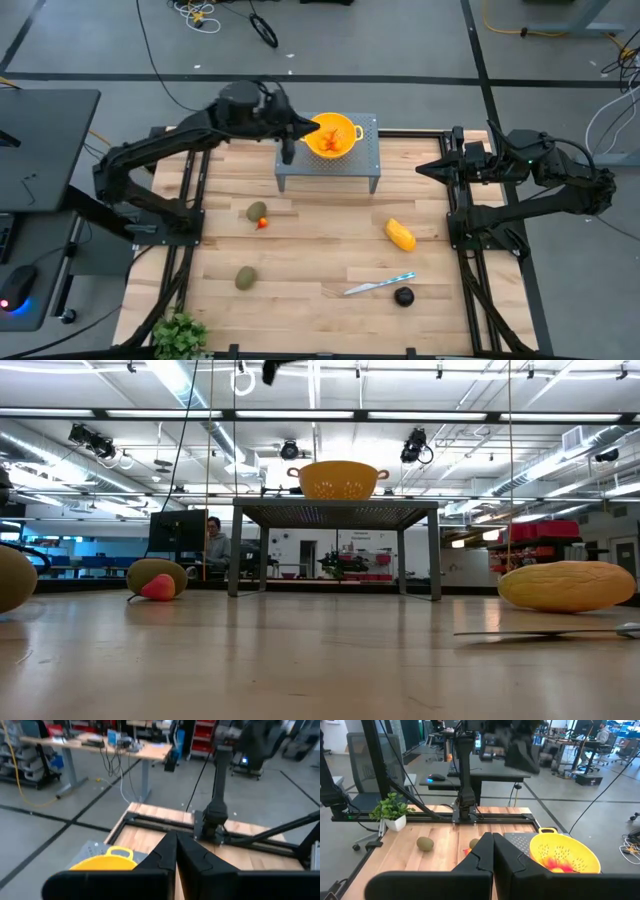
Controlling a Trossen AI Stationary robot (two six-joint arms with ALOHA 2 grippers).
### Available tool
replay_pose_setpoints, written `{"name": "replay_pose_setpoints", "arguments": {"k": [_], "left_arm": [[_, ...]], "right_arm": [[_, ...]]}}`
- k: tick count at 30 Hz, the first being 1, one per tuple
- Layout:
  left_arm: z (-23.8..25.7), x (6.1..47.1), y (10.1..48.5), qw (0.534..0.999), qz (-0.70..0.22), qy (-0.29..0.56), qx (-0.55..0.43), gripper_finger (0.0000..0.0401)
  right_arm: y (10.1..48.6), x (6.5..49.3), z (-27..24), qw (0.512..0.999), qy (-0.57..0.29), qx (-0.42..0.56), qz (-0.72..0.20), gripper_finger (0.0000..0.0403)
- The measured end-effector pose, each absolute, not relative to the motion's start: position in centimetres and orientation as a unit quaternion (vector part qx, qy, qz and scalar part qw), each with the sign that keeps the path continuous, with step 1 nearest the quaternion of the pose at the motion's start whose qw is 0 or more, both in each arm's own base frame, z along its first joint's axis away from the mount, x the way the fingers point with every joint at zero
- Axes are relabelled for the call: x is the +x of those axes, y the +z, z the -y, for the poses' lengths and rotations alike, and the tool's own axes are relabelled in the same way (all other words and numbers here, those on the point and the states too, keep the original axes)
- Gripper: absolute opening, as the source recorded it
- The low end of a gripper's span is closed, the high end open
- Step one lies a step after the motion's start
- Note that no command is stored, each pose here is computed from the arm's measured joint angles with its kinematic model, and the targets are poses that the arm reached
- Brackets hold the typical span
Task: Pick & Place Fruit
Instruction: Put the yellow pear into the yellow strainer bowl on the shelf
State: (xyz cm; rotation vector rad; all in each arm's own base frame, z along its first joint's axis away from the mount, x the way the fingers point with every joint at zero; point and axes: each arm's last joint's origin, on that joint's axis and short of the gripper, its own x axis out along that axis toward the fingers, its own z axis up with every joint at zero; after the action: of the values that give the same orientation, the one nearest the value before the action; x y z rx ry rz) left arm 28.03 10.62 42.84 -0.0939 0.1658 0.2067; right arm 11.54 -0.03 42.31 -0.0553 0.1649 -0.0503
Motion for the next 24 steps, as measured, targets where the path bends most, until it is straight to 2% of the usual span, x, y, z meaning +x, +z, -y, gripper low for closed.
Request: {"name": "replay_pose_setpoints", "arguments": {"k": [13, 19, 24], "left_arm": [[-8.5, 22.4, 45.8, 0.989, -0.069, 0.129, -0.029, 0.0004], [-6.6, 22.1, 45.4, 0.987, -0.101, 0.122, -0.023, 0.0002], [-4.7, 22.8, 44.8, 0.992, -0.081, 0.097, -0.019, 0.0001]], "right_arm": [[42.3, 11.5, 0.0, 0.996, -0.025, -0.028, -0.082, 0.0000], [42.3, 11.5, 0.0, 0.996, -0.025, -0.022, -0.082, 0.0000], [42.3, 11.5, 0.0, 0.996, -0.027, 0.001, -0.081, 0.0000]]}}
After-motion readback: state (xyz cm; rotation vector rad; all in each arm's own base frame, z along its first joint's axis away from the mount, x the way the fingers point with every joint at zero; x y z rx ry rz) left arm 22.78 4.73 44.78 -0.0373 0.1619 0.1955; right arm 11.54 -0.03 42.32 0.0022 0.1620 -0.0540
